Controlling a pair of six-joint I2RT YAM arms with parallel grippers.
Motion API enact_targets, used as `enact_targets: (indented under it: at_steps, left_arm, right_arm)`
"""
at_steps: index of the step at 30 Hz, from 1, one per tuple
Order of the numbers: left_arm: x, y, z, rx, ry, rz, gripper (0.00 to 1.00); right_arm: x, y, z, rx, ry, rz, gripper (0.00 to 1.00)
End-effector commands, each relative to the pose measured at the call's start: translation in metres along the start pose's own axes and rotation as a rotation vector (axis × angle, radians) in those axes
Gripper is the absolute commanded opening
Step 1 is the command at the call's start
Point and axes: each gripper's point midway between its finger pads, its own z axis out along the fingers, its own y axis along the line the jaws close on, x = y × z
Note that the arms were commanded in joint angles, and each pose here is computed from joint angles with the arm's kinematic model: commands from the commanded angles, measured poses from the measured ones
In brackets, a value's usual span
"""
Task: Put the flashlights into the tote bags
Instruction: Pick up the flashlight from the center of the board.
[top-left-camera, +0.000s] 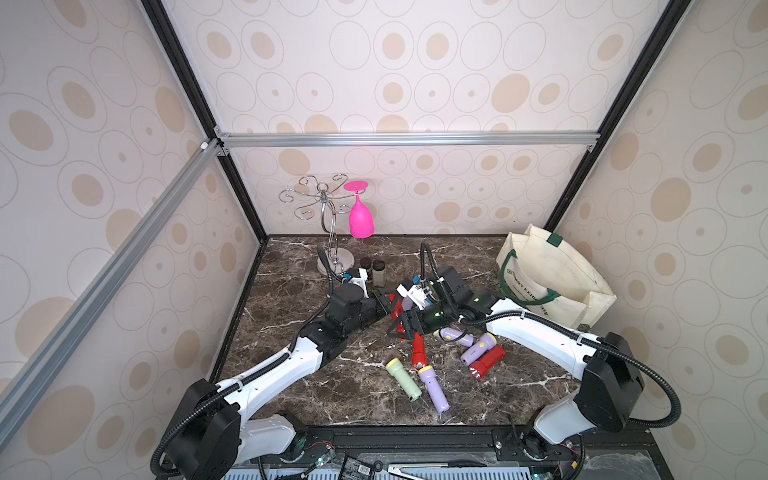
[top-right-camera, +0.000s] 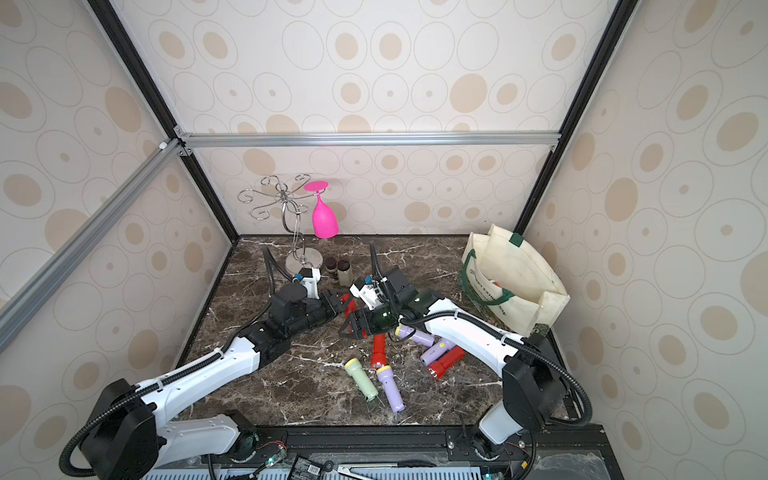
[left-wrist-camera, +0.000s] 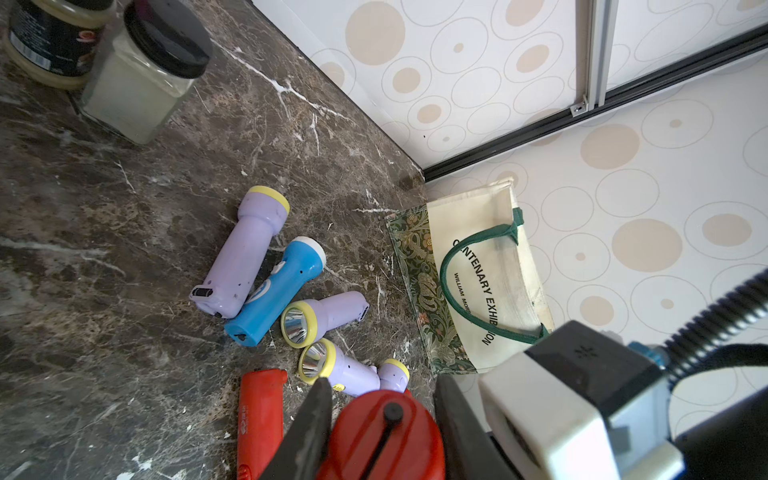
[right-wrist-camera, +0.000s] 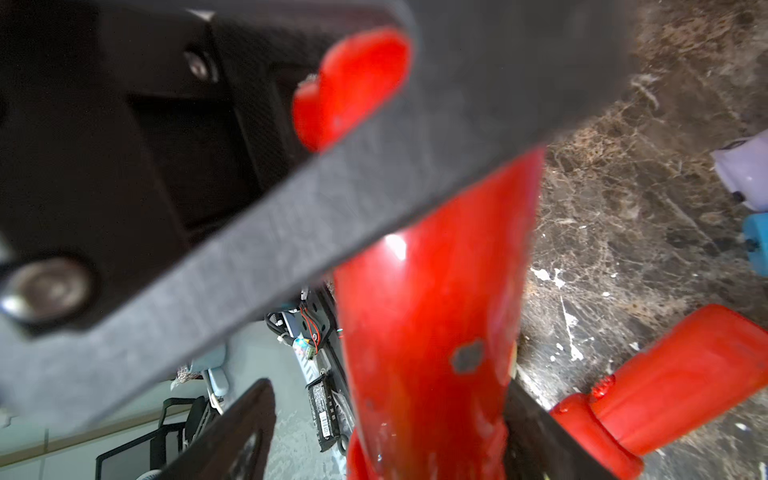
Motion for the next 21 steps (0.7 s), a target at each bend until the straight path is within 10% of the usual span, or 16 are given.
enact_targets:
  at_steps: [1, 14, 18, 21]
  left_arm:
    - [-0.015, -0.038, -0.002, 0.114, -0.041, -0.006, 0.00]
    - [-0.016, -0.039, -0.001, 0.117, -0.042, -0.006, 0.00]
    - [-0.021, -0.042, -0.006, 0.117, -0.065, 0.005, 0.68]
    - [-0.025, -0.044, -0.011, 0.120, -0.075, 0.020, 0.97]
  right_arm:
    - [-0.005, 0.001, 0.001, 0.015, -0.011, -0.007, 0.77]
    - [-0.013, 0.003, -0.006, 0.040, -0.042, -0.061, 0.12]
    - [-0.015, -0.001, -0.018, 0.087, -0.068, -0.078, 0.00]
    - [-0.019, -0.009, -0.036, 0.121, -0.106, -0.066, 0.00]
